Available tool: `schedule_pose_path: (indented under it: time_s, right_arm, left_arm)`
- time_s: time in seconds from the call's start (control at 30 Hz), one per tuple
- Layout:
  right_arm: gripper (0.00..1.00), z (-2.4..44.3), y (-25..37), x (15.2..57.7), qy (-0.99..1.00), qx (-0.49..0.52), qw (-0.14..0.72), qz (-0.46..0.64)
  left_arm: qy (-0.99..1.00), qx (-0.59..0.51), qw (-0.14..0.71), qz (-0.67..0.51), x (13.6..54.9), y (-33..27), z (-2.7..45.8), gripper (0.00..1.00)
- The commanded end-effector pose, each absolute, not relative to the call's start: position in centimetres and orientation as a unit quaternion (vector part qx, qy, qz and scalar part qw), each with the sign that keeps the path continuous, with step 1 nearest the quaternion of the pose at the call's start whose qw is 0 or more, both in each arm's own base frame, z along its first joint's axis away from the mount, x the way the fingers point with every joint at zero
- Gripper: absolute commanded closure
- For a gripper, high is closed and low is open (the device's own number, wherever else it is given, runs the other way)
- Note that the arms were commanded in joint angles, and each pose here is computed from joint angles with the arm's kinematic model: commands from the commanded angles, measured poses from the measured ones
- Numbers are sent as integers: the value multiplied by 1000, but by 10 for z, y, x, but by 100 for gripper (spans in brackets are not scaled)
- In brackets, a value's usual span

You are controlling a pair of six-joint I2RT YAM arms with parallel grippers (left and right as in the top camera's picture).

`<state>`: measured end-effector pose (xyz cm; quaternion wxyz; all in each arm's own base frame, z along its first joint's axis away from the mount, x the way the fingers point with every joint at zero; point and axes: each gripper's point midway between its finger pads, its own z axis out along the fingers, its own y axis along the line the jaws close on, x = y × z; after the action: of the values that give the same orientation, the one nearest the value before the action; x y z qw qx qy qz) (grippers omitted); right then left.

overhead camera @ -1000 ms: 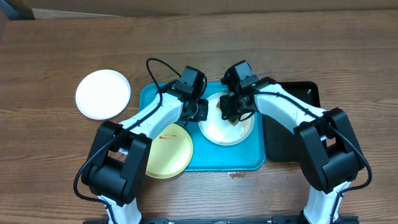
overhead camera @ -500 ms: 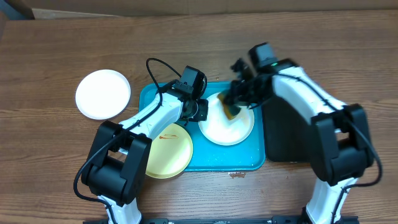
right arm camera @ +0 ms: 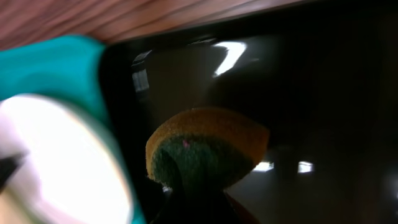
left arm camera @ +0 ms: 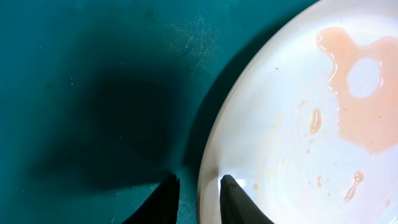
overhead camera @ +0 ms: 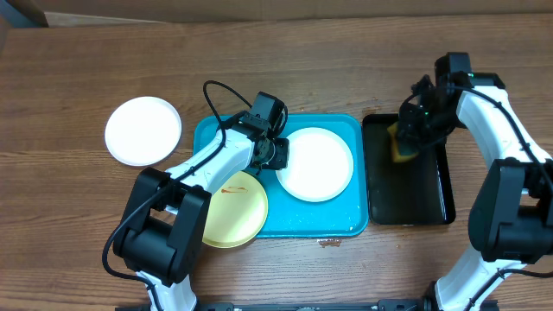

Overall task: Clean dirty plates on tray and stack at the side
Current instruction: 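Return the sponge to the black tray and raise the right gripper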

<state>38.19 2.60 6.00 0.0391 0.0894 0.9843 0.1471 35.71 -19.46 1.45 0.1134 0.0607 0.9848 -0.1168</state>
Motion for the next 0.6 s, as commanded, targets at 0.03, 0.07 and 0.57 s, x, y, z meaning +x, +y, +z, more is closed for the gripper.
schedule_pose_path:
  time_s: [0.03, 0.07, 0.57]
  right_arm:
    - [96, 41, 6, 372, 992, 88, 44, 82]
    - [96, 37, 5, 372, 992, 87, 47, 81]
    - [35, 83, -8, 415, 982, 125, 113, 80]
  left_arm:
    - [986, 59, 106, -110, 354, -193, 8, 74]
    - [987, 59, 106, -110, 354, -193, 8, 73]
    - [987, 58, 101, -109, 352, -192, 7, 69]
